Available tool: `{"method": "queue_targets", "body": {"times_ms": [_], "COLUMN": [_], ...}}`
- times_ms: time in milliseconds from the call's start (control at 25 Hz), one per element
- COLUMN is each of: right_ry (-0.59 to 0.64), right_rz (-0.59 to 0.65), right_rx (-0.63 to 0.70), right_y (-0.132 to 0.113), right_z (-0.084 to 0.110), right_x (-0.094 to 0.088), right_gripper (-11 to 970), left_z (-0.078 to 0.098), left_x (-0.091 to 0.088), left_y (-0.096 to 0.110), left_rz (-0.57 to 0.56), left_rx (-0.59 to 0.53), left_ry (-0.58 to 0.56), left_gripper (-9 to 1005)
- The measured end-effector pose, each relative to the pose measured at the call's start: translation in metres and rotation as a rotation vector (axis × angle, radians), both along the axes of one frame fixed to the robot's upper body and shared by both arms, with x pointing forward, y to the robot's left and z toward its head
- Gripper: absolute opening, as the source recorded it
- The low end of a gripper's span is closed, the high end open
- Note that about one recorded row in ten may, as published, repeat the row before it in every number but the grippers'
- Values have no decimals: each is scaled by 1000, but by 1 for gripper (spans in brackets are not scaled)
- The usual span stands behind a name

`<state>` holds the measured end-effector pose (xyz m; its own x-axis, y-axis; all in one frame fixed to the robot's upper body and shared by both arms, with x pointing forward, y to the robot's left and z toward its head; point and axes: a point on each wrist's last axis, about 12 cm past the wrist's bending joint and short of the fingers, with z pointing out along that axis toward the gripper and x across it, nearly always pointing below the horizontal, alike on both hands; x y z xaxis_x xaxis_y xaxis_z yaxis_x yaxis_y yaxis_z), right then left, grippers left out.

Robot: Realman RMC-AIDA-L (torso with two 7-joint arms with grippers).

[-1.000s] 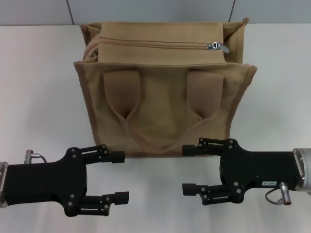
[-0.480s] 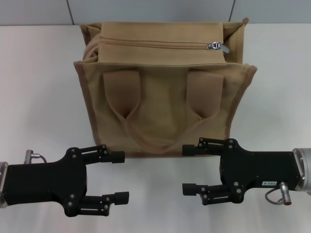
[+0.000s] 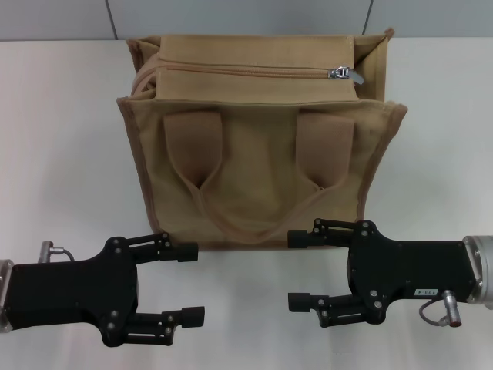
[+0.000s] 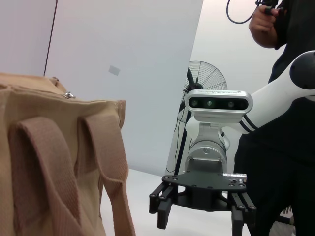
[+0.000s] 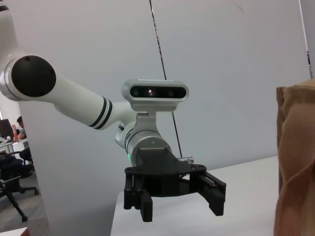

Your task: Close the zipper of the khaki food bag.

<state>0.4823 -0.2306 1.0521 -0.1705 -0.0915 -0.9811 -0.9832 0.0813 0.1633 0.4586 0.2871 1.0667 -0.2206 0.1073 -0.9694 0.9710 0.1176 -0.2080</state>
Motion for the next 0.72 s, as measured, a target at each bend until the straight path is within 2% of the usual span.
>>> {"method": "queue_targets", "body": {"times_ms": [720], "right_ry": [-2], "right_rz": [2], "right_rx": [-1], "right_y": [0], "right_z": [0], "right_x": [0], "right_gripper": [801], "left_z": [-1], "left_x": [1], "left_y": [-3], "left_rz": [-22], "left_rx": [14], "left_ry": [9], "left_gripper": [808]}}
